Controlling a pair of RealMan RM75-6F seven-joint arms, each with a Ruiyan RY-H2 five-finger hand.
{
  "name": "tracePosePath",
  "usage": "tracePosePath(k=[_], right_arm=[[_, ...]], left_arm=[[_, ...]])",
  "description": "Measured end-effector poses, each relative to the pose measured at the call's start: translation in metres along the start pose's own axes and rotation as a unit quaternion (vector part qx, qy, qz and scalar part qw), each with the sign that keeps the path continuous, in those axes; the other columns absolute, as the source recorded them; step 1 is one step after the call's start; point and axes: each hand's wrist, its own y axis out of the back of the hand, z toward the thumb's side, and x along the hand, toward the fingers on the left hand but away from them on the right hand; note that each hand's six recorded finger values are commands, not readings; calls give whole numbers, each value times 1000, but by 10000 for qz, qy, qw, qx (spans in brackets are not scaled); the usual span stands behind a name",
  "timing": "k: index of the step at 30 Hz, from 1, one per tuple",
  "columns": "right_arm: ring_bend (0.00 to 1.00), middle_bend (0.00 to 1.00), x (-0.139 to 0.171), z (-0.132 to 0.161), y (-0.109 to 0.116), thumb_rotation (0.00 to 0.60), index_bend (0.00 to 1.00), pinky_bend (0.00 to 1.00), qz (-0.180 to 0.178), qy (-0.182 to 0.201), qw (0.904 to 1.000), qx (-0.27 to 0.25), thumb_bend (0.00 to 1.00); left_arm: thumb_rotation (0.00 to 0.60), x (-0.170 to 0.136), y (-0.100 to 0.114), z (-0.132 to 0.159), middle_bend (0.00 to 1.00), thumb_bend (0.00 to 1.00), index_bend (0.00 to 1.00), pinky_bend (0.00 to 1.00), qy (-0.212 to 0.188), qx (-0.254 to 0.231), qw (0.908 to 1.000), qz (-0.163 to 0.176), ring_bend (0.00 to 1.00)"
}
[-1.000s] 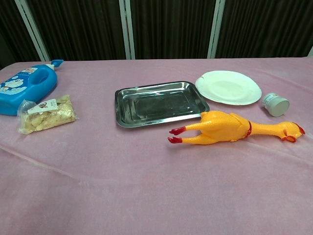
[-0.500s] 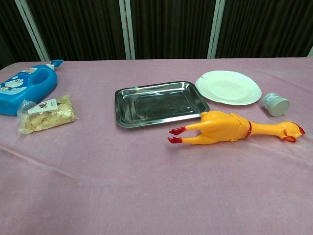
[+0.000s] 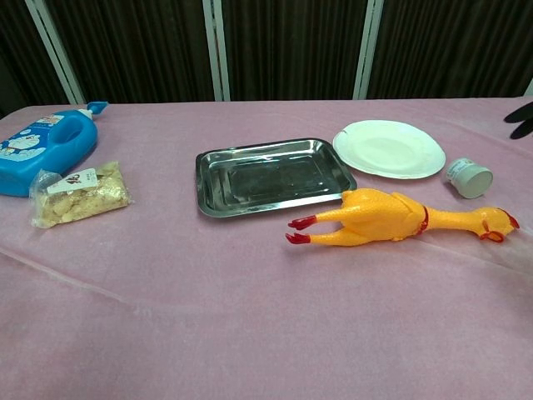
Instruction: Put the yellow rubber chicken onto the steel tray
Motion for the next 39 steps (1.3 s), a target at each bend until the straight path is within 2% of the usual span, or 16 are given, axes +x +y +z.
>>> tracePosePath(k=[8,21,29,39], right_arm=[[203,214,-34,11,-17,600,173,264,491,205,9985,-122,268],[219,222,-84,10,-52,600,176,289,1096,48,9938,-175,291],[244,261,-98,5,-64,600,281,296,1264,-62,9919,-97,315],[293,313,-104,6,-74,600,333,351,1348,-66,9908,-39,316]], left_arm=[[600,1,2,1,44,0,40,0,-22,-2,10000,0,0],[600,2,0,-1,43,0,40,0,-16,-36,10000,-57,0],[600,0,-4,-6,43,0,40,0,56,-85,9999,-117,0],[600,-1,-8,-9,42,0,41,0,72,-144,9997,-174,0]])
